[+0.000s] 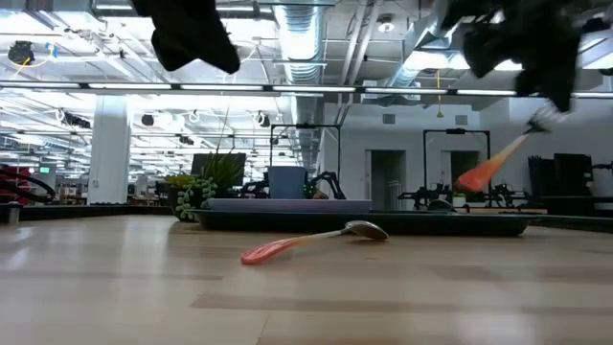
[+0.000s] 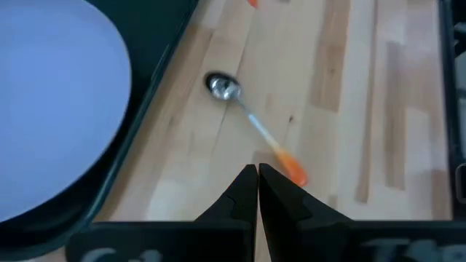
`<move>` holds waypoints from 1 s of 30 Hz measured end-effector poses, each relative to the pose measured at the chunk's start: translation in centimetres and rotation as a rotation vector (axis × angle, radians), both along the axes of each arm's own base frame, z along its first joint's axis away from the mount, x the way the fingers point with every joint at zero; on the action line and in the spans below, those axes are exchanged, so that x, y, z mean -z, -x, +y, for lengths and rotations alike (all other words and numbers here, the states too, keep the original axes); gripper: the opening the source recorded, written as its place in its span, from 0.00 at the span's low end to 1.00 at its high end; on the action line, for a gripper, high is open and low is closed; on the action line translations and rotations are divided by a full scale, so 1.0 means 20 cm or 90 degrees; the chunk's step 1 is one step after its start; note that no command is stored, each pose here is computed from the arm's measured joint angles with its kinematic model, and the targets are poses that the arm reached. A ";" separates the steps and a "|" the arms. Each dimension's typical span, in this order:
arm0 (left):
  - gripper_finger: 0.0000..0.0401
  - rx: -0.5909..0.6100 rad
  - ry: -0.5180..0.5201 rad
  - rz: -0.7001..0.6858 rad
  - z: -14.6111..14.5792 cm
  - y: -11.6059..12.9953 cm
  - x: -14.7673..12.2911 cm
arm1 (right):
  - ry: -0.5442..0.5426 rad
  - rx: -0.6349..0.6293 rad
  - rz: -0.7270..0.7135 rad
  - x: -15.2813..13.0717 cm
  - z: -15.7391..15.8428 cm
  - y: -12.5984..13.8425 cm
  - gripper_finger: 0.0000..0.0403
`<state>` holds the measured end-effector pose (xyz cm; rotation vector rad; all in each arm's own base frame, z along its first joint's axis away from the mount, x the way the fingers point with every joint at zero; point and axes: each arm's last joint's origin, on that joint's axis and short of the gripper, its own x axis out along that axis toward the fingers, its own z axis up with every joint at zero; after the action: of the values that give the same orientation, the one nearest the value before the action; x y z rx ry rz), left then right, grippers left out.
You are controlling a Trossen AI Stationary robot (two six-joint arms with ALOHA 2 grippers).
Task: Pick and place plate/cup/fork/spoon on tray
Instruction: Put the orange fork on the black tray
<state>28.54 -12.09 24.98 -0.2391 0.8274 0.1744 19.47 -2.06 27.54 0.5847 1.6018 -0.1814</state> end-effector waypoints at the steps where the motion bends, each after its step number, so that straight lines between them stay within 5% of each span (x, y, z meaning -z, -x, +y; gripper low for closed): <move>1: 0.00 0.001 -0.006 0.007 0.01 0.00 0.00 | 0.010 -0.019 0.006 -0.01 -0.05 -0.02 0.00; 9: 0.00 0.033 -0.078 0.036 0.12 0.10 -0.10 | 0.073 -0.181 0.044 -0.05 -0.44 -0.24 0.00; 16: 0.00 0.030 -0.115 -0.032 0.27 0.21 -0.28 | 0.128 -0.285 0.048 -0.06 -0.70 -0.44 0.00; 22: 0.00 0.003 -0.109 -0.069 0.36 0.29 -0.37 | 0.110 -0.359 0.049 0.02 -0.77 -0.57 0.00; 30: 0.00 -0.049 -0.118 -0.086 0.47 0.33 -0.41 | 0.050 -0.446 0.075 0.16 -0.79 -0.57 0.00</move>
<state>22.01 -2.67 33.27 -0.1075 0.6640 0.3030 30.93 -17.92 24.35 -0.0704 1.8129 0.2488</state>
